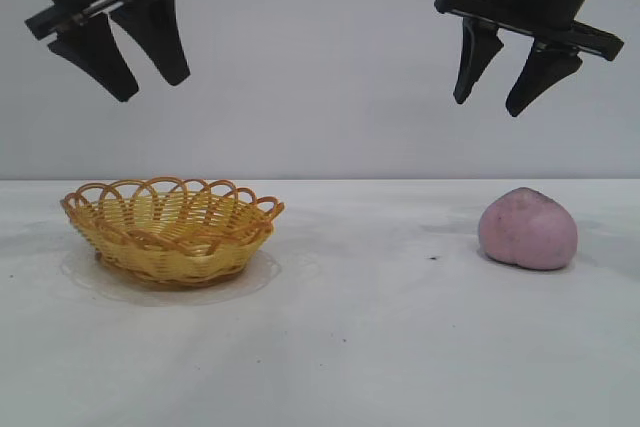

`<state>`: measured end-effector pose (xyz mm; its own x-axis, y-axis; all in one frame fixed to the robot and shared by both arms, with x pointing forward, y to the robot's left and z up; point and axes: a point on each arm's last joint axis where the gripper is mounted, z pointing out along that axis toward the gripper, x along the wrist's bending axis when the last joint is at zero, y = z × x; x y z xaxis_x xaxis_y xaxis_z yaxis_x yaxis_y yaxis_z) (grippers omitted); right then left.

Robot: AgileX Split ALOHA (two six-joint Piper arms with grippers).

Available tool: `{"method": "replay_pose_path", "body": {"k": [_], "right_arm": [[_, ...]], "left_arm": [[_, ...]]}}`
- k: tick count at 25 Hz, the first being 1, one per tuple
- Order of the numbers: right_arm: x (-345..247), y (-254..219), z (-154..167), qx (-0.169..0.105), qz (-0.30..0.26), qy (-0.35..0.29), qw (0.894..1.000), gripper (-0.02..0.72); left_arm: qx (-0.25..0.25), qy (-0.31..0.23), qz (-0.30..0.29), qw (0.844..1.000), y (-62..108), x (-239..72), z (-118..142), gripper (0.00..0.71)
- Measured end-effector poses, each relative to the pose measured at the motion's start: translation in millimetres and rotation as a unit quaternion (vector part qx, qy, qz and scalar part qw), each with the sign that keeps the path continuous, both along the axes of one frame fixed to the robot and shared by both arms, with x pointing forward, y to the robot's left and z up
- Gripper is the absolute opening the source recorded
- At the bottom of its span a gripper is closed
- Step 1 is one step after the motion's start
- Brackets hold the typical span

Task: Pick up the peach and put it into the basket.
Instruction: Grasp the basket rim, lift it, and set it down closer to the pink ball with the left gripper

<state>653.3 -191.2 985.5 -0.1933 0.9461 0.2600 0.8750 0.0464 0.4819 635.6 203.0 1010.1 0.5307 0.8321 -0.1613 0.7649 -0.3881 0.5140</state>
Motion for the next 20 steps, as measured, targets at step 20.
{"method": "replay_pose_path", "body": {"k": [20], "right_arm": [[0, 0, 0, 0.0, 0.001, 0.001, 1.0, 0.37]], "left_arm": [[0.146, 0.158, -0.1, 0.972, -17.5, 28, -49, 0.434]]}}
